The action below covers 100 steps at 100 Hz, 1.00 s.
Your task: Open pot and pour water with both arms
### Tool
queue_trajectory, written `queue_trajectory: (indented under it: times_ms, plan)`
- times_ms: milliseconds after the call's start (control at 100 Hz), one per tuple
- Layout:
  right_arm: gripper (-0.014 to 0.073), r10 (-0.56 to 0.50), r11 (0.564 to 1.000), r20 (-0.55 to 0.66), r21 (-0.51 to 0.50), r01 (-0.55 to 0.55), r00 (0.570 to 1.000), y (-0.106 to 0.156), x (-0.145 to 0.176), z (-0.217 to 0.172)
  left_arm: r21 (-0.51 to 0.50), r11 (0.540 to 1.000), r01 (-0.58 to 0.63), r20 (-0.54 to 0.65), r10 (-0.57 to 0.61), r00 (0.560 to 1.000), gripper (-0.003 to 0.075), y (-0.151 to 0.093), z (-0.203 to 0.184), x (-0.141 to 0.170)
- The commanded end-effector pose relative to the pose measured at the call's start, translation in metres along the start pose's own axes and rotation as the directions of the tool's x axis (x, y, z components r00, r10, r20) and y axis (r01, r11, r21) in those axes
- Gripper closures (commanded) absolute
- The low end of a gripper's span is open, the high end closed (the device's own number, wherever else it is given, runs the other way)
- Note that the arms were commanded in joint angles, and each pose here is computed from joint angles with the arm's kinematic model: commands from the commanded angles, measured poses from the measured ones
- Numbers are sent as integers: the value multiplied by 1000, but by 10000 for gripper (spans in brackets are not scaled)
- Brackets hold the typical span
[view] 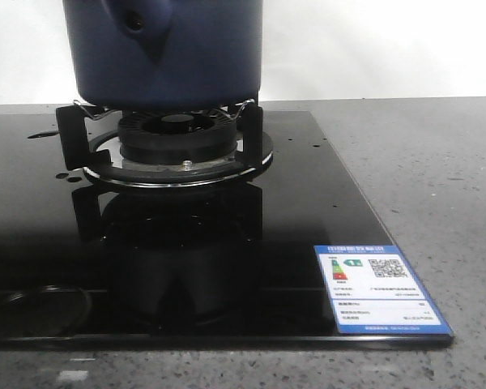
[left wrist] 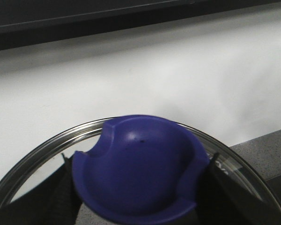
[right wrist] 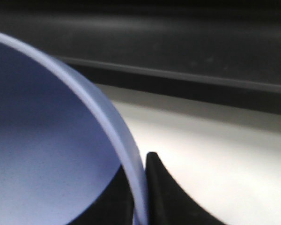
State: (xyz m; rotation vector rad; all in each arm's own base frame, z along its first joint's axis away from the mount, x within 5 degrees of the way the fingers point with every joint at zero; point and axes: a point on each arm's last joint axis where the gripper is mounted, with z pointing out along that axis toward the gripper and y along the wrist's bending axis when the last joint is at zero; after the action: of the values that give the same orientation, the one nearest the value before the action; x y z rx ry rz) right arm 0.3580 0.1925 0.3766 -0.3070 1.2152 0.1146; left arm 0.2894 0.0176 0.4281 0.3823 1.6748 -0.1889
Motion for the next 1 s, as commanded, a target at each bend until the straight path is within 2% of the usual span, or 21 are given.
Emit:
queue_trajectory:
  times_ms: [0, 350, 990]
  plan:
    - [638, -17, 998, 186, 57, 6, 982, -13, -44, -6, -31, 999, 31, 102, -28, 994, 366, -1, -13, -24]
    - [638, -78, 996, 267, 56, 65, 961, -11, -51, -7, -31, 999, 31, 102, -28, 994, 366, -1, -13, -24]
    - [638, -85, 996, 273, 54, 73, 958, -11, -52, -7, -28, 999, 42, 109, -39, 993, 366, -1, -13, -25]
